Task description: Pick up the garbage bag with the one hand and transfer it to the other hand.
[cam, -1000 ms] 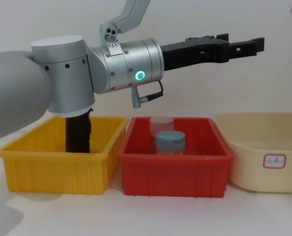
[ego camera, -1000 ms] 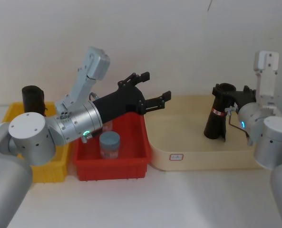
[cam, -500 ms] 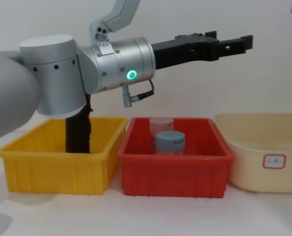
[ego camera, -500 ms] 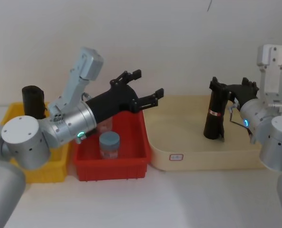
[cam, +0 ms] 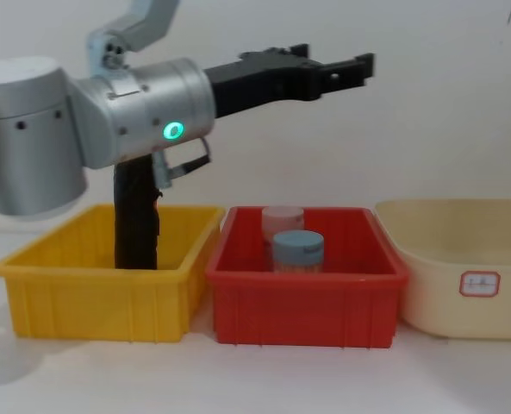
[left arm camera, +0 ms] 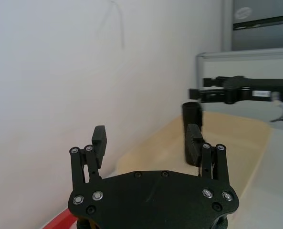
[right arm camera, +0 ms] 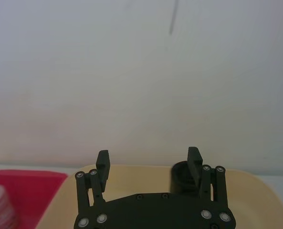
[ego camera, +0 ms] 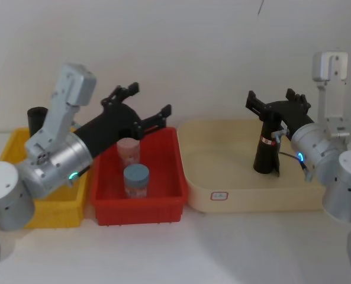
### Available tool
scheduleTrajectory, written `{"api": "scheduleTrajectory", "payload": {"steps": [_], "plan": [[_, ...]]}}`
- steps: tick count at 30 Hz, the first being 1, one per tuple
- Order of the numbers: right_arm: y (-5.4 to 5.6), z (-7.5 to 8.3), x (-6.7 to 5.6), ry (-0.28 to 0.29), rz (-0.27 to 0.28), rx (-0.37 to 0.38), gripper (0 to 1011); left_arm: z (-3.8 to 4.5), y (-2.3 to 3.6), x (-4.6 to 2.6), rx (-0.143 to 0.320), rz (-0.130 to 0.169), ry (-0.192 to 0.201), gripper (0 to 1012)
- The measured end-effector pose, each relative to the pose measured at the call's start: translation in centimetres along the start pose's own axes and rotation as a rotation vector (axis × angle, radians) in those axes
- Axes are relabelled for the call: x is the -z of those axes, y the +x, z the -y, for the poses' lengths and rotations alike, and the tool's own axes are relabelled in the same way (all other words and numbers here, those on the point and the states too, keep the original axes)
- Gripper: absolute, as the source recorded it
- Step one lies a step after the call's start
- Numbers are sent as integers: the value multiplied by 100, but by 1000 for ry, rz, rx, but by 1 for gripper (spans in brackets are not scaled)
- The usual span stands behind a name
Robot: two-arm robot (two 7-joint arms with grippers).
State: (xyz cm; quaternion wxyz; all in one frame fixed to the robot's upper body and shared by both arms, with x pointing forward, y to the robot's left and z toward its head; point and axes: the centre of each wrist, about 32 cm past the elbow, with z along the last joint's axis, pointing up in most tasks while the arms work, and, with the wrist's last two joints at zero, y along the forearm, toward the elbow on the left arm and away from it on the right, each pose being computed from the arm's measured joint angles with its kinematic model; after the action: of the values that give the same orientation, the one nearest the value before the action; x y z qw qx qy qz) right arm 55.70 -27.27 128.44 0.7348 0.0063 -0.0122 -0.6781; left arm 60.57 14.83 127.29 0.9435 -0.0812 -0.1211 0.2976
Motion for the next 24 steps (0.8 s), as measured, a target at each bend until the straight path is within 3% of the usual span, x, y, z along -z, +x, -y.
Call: {"api": "scheduleTrajectory", "payload": {"steps": [4,6,9,10,11,13,15,24], "plan": [[-71,86,1,15,11,-44,1000,-190,-32,-44,-67,26,-3,1001],[-92,112,6,17,14,-57,999,-242,-41,-58,-88,34,-2,1002],[-147,184,17,23,22,-91,1000,-406,-74,-102,-144,57,-4,1002],[-159,200,22,23,23,-98,1000,-406,-74,-102,-144,57,-4,1002],[-192,237,28,25,28,-116,999,-482,-91,-120,-167,66,-4,1002],[-223,269,43,23,32,-132,1000,-543,-105,-136,-186,73,-4,1002],[-274,322,62,21,40,-159,1000,-655,-138,-166,-218,86,-4,1001],[-469,491,156,-7,80,-259,1000,-859,-206,-224,-280,109,1,1001]]}}
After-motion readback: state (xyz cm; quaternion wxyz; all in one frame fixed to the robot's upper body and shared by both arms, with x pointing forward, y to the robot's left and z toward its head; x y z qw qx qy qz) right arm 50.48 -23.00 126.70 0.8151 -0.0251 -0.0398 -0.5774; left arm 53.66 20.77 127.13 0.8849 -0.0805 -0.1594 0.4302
